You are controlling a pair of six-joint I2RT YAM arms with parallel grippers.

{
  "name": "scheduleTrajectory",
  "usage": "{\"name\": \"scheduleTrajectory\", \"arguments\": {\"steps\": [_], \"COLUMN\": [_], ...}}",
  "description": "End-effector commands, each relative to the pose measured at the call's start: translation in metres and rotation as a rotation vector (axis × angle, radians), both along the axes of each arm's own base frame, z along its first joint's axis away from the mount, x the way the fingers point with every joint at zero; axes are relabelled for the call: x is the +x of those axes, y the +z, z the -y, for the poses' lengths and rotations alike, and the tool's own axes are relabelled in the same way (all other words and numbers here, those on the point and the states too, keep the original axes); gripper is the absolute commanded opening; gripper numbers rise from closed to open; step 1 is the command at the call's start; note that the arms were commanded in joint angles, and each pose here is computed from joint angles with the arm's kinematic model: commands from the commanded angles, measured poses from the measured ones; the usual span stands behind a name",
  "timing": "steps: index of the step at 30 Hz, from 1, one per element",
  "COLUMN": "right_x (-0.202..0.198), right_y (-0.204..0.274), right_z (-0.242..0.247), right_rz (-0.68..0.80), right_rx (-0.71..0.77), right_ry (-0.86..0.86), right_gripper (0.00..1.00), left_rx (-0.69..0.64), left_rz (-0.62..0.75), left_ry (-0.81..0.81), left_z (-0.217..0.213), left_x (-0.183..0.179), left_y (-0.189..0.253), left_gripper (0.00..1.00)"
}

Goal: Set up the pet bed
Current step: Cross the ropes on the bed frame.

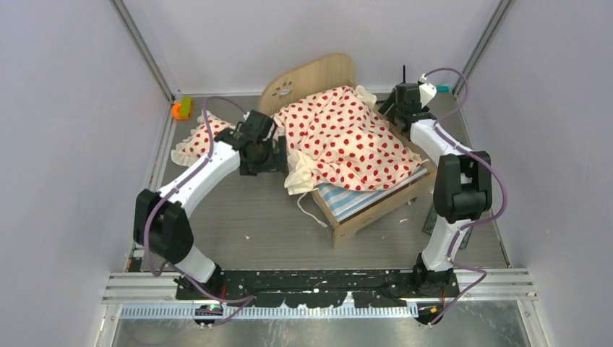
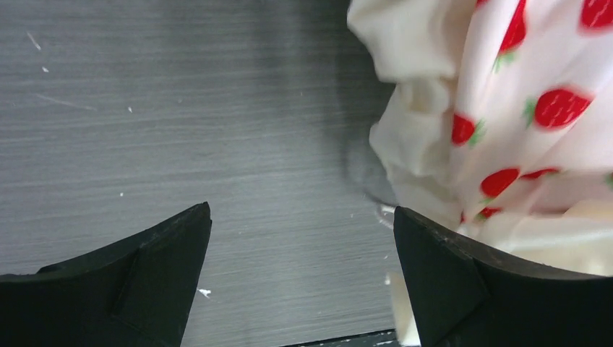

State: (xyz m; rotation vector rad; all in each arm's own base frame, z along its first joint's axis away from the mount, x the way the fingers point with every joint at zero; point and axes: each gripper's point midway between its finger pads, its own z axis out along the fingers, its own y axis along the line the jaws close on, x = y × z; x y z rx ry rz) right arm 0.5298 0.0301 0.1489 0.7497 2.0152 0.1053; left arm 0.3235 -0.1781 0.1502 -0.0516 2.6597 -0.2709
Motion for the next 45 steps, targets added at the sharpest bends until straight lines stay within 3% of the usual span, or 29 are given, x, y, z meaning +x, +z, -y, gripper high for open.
{"name": "scheduleTrajectory", "arguments": {"steps": [1,5,11,17,23,32,39,45], "right_x": [0.022,0.003,-0.020,-0.059,-0.093,-0.131,-0.136,-0.142], "right_y": [0.051,0.066,0.109,0.137,0.130,0.094,0.050,0.017], "right_z": [-0.005,-0.003,-0.020,-0.032,-0.049,-0.072,-0.072,-0.081], "right_rz": [0.245,0.219,0.226,0.257,0.200,0.093,-0.043,-0.122], "right_rx": [0.089,0.099,0.053,-0.068,-0.152,-0.283,-0.354,-0.383], "right_ry": [-0.044,-0.125,-0.136,-0.171,-0.173,-0.169,-0.179,-0.175], "right_gripper": [0.78,0.78,0.78,0.78,0.78,0.78,0.79,0.79], "left_rx": [-0.086,-0.077,-0.059,-0.040,0.042,0.097,0.003,0.049], "left_rz": [0.267,0.379,0.378,0.533,0.677,0.829,0.948,1.018], "left_ry": [-0.010,-0.056,-0.074,-0.102,-0.192,-0.213,-0.319,-0.351], "left_z": [0.027,0.073,0.138,0.199,0.236,0.236,0.223,0.215], "left_x": [-0.002,-0.038,-0.095,-0.162,-0.212,-0.220,-0.283,-0.284], "left_y": [0.040,0.056,0.048,0.094,0.132,0.191,0.212,0.228], "left_gripper": [1.00,1.00,1.00,1.00,1.00,1.00,1.00,1.00]}}
